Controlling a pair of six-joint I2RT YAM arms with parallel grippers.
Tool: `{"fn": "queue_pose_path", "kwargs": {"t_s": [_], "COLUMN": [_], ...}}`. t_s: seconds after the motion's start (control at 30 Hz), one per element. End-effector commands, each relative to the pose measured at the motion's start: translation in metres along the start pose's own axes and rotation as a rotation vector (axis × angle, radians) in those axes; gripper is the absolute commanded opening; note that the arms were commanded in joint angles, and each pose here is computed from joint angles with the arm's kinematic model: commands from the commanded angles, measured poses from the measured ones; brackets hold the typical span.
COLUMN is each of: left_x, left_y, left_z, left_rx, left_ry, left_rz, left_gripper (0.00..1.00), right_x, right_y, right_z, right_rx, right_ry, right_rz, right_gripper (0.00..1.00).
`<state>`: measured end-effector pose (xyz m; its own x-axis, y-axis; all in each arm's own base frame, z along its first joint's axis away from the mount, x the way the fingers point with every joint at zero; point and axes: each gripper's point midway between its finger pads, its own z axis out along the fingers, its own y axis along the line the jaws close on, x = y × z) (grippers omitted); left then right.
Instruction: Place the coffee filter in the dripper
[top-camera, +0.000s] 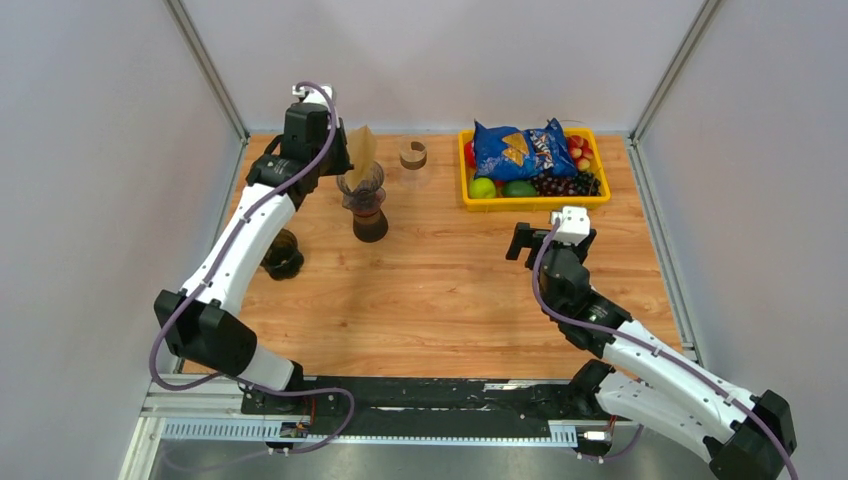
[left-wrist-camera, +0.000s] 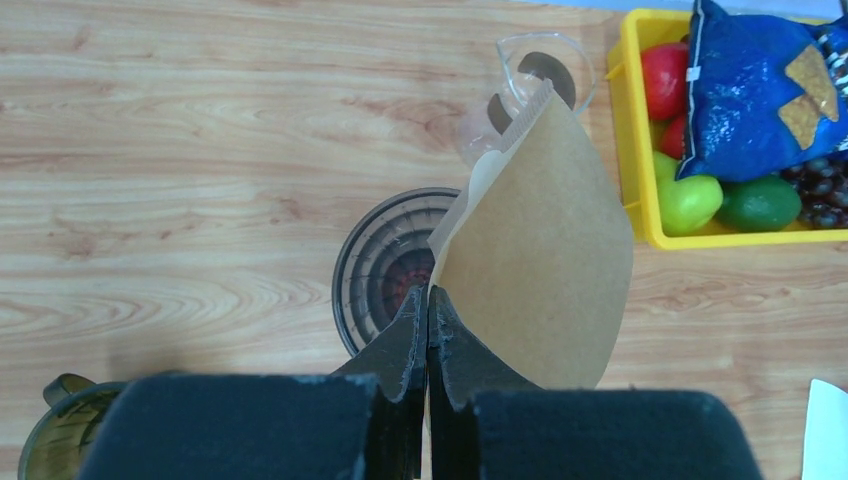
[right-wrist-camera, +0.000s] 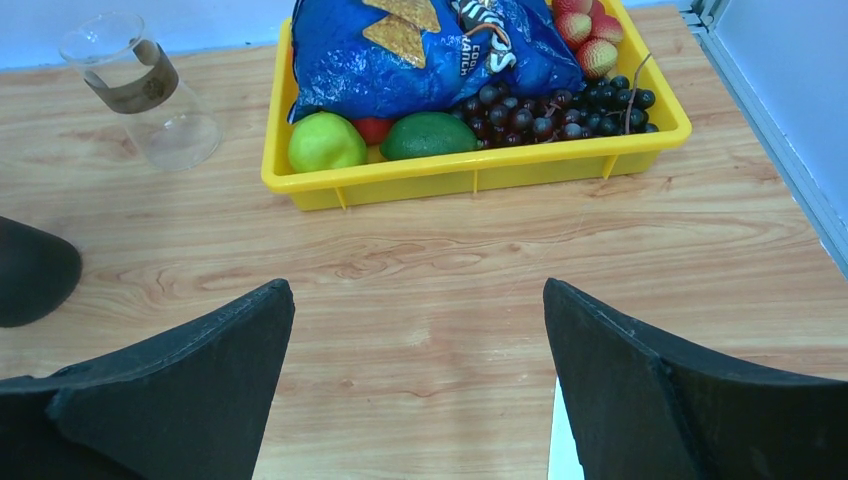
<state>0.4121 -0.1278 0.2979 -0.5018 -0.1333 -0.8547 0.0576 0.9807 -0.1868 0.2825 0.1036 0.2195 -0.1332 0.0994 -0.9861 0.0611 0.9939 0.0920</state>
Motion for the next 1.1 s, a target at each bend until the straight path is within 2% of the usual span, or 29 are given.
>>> {"fn": "queue_pose_path", "kwargs": {"t_s": [0.0, 0.4, 0.87, 0.93, 1.07], "left_x": [0.0, 0.027, 0.036, 0.035, 0.033], "left_y": [0.0, 0.012, 0.018, 0.02, 0.02], "left_z": [0.007, 0.039, 0.041, 0.039, 0.036], "left_rx": [0.037, 0.001, -0.023, -0.033, -0.04], "left_ry": [0.018, 0.14, 0.183, 0.186, 0.186], "left_rz": [0.025, 0.045, 0.084, 0.083, 0.075], "left_gripper": [0.0, 0.0, 0.01, 0.05, 0.23], "right_x": [-0.004, -0.003, -0.002, -0.002, -0.002], "right_y": [0.002, 0.002, 0.002, 0.002, 0.003], "right_z": [0.003, 0.002, 0.003, 0.003, 0.003], "right_rx": [0.004, -0.002, -0.004, -0.004, -0.007], "right_ry": [-0.007, -0.006, -0.001, -0.001, 0.0], "right_rz": [0.002, -0.006, -0.022, -0.024, -0.023], "right_gripper": [1.0, 1.0, 1.0, 1.0, 1.0]}}
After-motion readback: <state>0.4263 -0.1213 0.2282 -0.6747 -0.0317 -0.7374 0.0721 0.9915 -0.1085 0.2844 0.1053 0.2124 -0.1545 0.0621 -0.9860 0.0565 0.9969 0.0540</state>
